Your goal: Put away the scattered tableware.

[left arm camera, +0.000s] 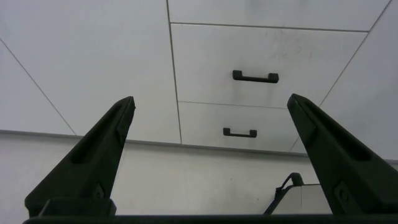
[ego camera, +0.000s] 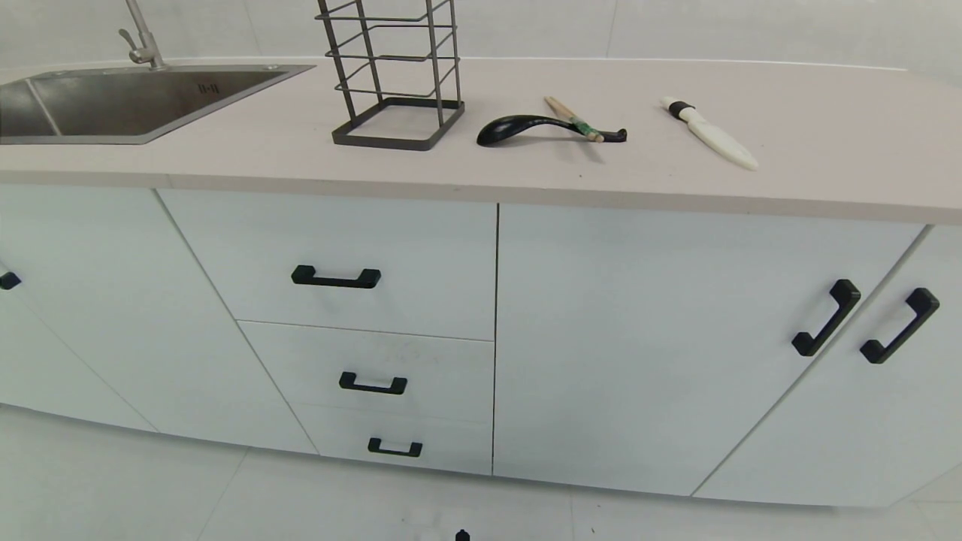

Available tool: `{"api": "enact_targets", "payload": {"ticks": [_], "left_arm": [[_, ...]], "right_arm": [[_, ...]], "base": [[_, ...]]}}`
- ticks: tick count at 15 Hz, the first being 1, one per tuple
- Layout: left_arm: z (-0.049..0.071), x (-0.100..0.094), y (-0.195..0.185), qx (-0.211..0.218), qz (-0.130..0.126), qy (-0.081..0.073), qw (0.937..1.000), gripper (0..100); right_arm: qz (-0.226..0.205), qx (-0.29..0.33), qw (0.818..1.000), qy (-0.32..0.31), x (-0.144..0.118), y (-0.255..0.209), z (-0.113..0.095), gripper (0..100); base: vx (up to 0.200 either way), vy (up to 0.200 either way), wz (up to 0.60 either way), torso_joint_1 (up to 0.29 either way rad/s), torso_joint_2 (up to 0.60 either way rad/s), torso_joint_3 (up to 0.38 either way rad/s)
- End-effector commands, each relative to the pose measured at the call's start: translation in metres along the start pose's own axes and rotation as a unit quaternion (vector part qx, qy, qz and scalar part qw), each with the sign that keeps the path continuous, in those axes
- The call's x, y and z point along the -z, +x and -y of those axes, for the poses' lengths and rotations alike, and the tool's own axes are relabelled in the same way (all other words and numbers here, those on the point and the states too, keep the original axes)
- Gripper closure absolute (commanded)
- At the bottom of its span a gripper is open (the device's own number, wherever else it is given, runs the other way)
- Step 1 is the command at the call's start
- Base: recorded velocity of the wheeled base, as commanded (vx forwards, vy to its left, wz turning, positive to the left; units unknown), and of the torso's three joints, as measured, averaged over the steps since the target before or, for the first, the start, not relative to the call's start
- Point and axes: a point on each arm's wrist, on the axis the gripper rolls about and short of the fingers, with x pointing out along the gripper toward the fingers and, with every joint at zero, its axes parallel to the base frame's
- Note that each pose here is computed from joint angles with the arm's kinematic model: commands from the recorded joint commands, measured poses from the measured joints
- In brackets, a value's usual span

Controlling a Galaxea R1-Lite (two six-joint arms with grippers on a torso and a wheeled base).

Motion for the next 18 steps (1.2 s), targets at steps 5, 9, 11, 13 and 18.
{"api": "enact_targets", "payload": {"ticks": [5, 9, 11, 13, 18], "left_arm": [[0.0, 0.0, 0.0, 0.002, 0.0, 0.0, 1.0, 0], [0.001, 0.0, 0.0, 0.022, 0.001, 0.01, 0.9997, 0], [0.002, -0.045, -0.01, 0.023, 0.14, 0.06, 0.988, 0], [0.005, -0.091, -0.012, 0.064, 0.202, 0.117, 0.9703, 0], [0.01, -0.134, 0.038, 0.237, 0.152, 0.297, 0.9126, 0]], "right_arm": [[-0.001, -0.001, 1.0, 0.0, 0.0, 0.0, 0.0, 100], [-0.001, 0.0, 1.0, 0.0, 0.0, 0.0, 0.0, 100], [-0.001, 0.0, 1.0, 0.001, 0.0, 0.0, 0.0, 100], [-0.001, 0.0, 1.0, 0.0, 0.0, 0.0, 0.0, 100], [-0.001, 0.0, 1.0, 0.0, 0.0, 0.0, 0.0, 100]], "base": [[0.0, 0.0, 0.0, 0.0, 0.0, 0.0], [0.0, 0.0, 0.0, 0.0, 0.0, 0.0], [0.0, 0.0, 0.0, 0.0, 0.0, 0.0], [0.0, 0.0, 0.0, 0.0, 0.0, 0.0], [0.0, 0.0, 0.0, 0.0, 0.0, 0.0]]}}
